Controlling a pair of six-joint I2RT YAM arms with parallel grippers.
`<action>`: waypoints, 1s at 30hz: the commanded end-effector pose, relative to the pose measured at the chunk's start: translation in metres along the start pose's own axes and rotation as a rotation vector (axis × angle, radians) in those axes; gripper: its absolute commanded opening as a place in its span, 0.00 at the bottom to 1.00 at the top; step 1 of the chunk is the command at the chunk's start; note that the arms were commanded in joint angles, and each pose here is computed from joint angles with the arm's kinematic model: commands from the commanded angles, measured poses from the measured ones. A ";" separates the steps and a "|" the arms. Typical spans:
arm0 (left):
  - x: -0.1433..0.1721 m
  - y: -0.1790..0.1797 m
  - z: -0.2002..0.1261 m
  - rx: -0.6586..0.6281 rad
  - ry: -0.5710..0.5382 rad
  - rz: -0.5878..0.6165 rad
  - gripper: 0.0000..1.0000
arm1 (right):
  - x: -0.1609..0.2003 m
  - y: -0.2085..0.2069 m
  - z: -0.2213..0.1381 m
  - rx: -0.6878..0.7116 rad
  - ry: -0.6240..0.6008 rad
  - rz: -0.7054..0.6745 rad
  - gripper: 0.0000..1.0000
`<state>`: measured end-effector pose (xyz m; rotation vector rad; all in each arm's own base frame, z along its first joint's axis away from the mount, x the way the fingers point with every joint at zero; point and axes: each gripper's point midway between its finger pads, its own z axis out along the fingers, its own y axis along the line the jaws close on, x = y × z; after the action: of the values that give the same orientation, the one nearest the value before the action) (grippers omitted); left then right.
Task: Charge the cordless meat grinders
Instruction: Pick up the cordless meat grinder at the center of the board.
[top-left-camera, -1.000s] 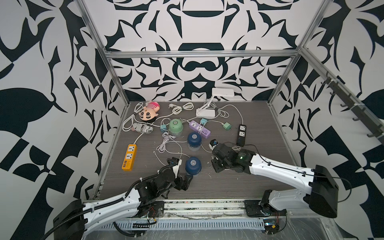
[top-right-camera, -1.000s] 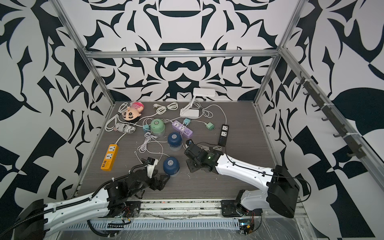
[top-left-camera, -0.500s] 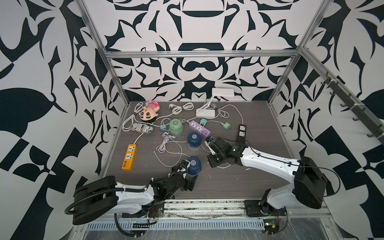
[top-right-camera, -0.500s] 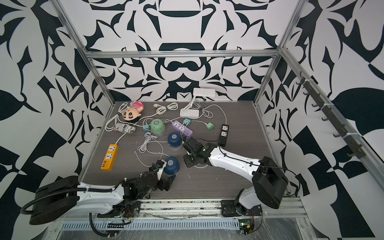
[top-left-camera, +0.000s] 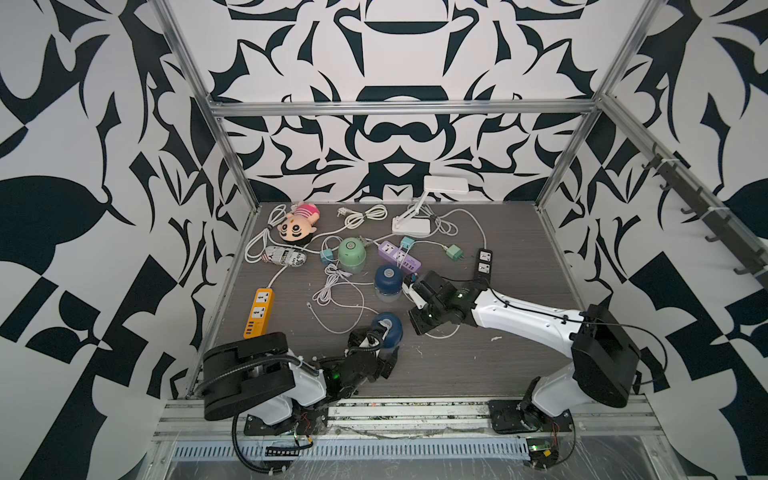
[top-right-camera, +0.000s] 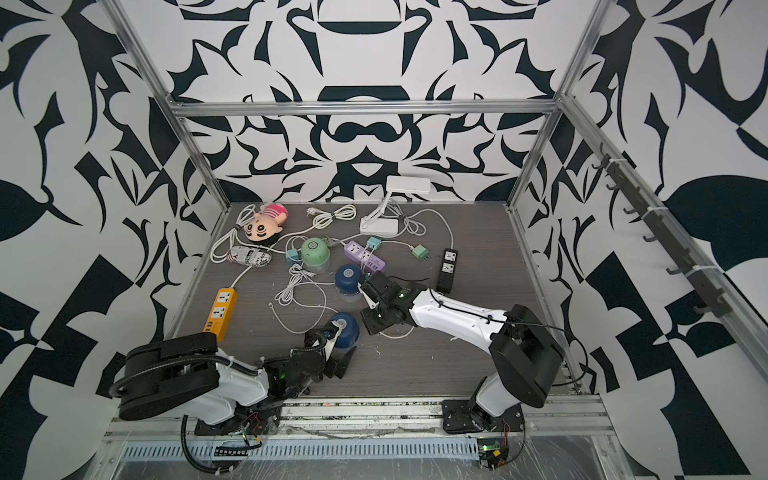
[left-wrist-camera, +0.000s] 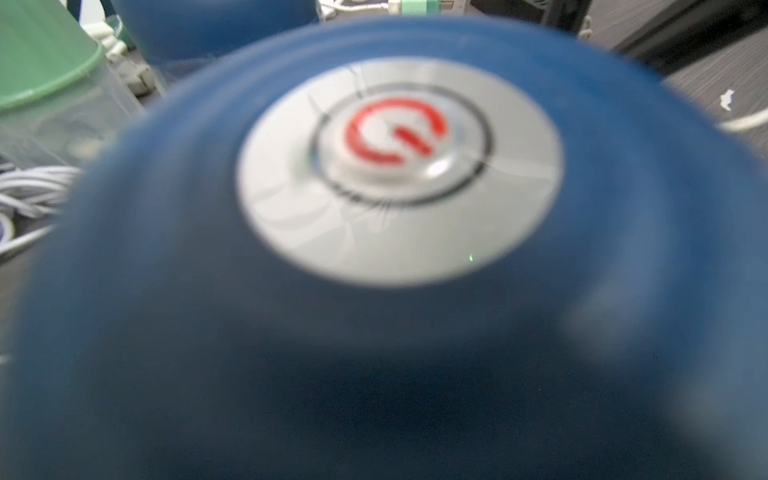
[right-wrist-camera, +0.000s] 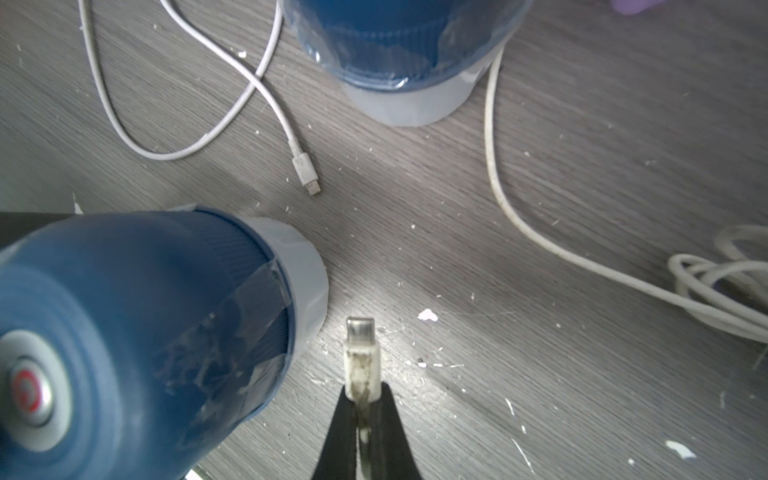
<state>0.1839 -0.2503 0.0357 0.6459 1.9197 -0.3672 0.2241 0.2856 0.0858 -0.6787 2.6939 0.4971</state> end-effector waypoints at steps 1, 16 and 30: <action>-0.026 -0.002 0.004 -0.018 -0.116 -0.046 0.99 | -0.017 0.011 -0.009 -0.038 -0.042 -0.018 0.00; -0.030 0.009 0.015 -0.120 -0.196 -0.040 1.00 | -0.010 0.008 -0.015 -0.029 -0.021 -0.018 0.00; -0.033 0.006 0.020 -0.125 -0.199 -0.013 0.80 | -0.003 0.003 -0.038 -0.001 -0.015 -0.060 0.00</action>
<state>0.2098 -0.2580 0.0469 0.5213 1.7761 -0.2821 0.2145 0.2786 0.0962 -0.7257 2.7051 0.4961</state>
